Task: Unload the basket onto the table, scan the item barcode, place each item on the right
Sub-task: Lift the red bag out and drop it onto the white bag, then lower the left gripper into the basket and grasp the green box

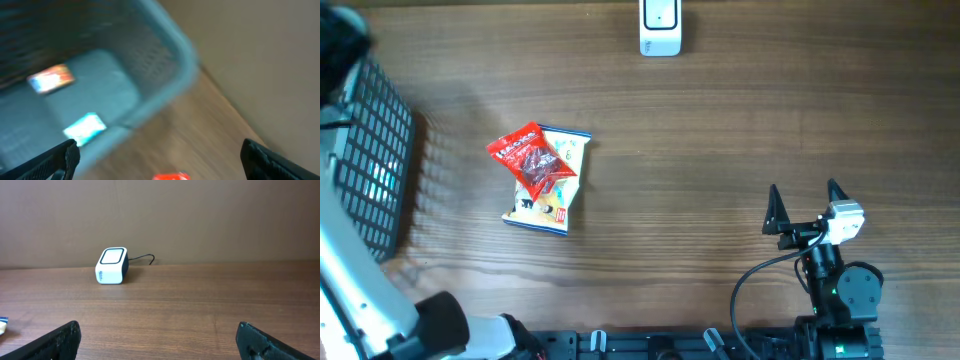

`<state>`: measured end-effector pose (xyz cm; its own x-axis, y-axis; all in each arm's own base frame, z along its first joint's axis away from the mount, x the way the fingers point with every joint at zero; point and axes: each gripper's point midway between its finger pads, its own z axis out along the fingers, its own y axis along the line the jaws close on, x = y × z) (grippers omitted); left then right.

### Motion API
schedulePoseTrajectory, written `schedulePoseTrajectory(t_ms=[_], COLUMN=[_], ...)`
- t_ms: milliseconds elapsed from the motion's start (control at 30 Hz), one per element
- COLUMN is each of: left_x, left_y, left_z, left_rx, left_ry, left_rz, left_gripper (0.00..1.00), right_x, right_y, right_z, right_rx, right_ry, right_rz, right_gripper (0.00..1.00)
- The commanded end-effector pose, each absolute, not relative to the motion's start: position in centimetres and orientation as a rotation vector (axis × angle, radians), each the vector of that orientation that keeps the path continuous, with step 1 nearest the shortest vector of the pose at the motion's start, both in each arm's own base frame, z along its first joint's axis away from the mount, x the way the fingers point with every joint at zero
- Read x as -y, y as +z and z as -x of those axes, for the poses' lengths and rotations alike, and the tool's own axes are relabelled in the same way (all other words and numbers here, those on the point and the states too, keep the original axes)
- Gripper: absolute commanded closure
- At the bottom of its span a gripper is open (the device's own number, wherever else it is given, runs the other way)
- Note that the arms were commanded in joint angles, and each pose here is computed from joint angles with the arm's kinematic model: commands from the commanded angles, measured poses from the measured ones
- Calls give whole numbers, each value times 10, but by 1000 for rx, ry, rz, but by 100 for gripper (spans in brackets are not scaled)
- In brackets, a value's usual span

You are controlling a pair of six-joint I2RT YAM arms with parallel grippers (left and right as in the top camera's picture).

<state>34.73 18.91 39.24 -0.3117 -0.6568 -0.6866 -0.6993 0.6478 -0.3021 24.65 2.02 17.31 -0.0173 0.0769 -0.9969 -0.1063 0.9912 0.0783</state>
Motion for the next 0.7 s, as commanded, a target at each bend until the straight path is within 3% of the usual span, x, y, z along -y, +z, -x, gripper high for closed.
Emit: schedulePoseTrajectory(t_ms=[0, 400, 667], left_x=[-256, -346, -337], left_y=[354, 194, 93], left_z=[-324, -322, -333], left_rx=[-2028, -2331, -2472], left_ry=[130, 177, -95], left_rz=[1305, 1555, 1721], left_gripper=[0, 0, 0], right_x=[-20, -20, -20], right_y=[174, 174, 174], right_z=[-246, -246, -246], right_rx=[-1575, -1575, -1575], right_ry=[148, 149, 149], right_rz=[14, 14, 14], right_gripper=[0, 0, 0])
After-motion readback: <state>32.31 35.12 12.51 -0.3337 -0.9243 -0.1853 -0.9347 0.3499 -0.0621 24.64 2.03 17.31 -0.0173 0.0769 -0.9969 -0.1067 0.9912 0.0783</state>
